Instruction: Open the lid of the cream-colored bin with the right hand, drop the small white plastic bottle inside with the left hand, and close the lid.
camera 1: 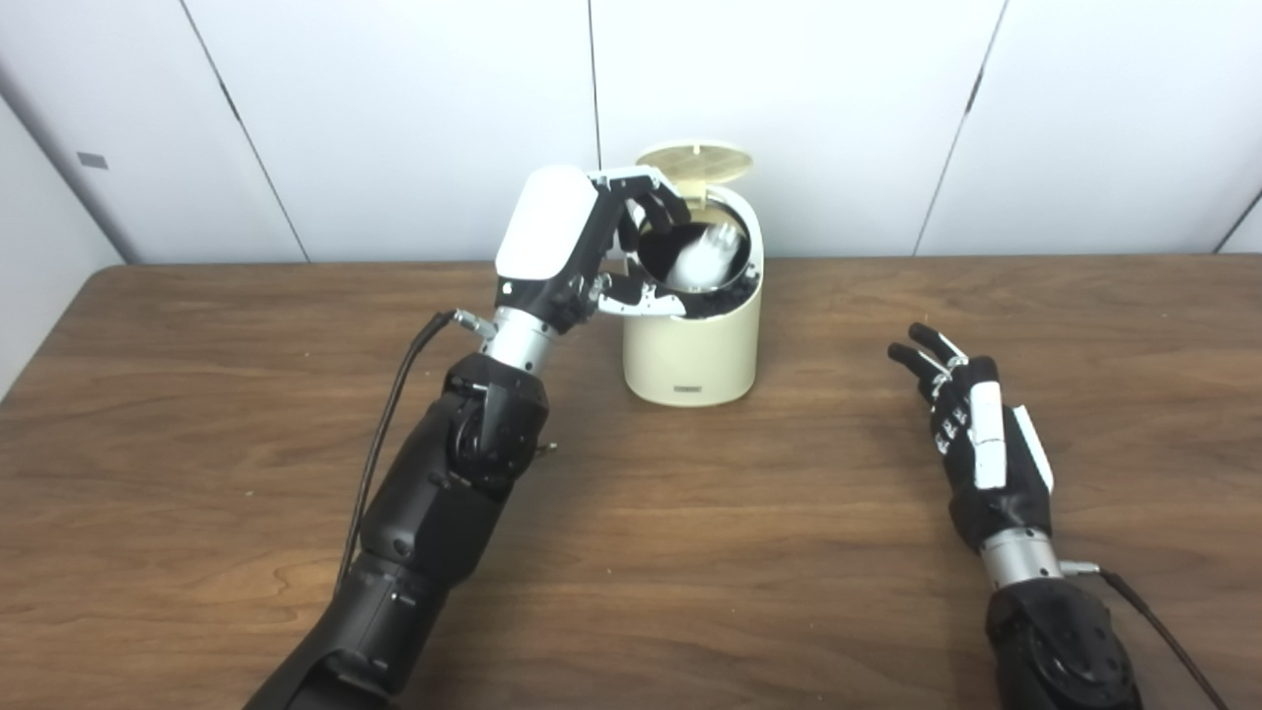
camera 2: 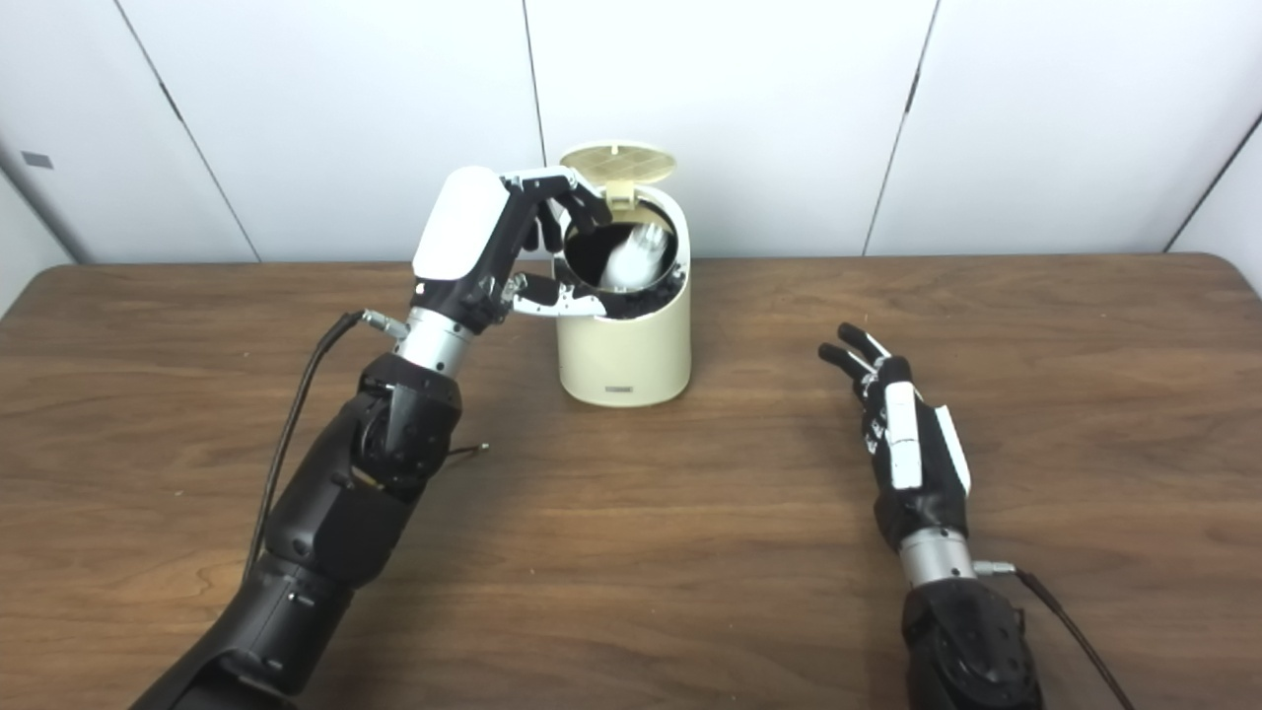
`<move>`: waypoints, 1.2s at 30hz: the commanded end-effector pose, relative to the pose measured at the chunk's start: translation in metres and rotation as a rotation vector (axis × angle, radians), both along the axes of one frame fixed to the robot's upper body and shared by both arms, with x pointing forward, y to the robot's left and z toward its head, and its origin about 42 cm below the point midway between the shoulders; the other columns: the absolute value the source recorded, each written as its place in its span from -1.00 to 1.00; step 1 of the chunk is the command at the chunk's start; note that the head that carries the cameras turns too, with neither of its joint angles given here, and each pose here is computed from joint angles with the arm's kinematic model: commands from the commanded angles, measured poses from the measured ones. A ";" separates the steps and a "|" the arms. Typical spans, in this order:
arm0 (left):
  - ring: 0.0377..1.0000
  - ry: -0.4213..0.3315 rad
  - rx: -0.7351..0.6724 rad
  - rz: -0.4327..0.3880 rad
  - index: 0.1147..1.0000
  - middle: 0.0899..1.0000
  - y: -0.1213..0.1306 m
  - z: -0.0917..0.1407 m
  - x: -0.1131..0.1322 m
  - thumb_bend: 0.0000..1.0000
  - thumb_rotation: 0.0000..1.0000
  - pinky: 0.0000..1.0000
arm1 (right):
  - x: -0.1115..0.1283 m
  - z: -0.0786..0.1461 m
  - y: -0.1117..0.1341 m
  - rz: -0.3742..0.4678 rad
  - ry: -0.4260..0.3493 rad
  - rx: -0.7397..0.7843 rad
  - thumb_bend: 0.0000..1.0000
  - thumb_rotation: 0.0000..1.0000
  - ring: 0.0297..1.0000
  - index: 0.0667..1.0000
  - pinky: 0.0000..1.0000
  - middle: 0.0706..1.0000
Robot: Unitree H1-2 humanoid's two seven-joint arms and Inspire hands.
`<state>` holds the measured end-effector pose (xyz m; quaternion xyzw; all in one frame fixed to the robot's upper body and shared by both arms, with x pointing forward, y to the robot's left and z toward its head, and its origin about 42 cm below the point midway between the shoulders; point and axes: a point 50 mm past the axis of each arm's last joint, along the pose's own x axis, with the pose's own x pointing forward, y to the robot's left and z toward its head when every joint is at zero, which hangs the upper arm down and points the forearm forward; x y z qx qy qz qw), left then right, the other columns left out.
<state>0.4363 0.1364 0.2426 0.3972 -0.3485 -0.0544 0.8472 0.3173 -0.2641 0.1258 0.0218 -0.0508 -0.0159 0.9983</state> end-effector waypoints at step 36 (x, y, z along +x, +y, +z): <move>0.31 0.424 -0.667 -0.008 0.43 0.39 0.091 -0.005 -0.096 0.21 -0.07 0.15 | 0.005 0.022 -0.008 0.024 -0.099 -0.026 0.32 0.98 0.88 0.75 1.00 0.74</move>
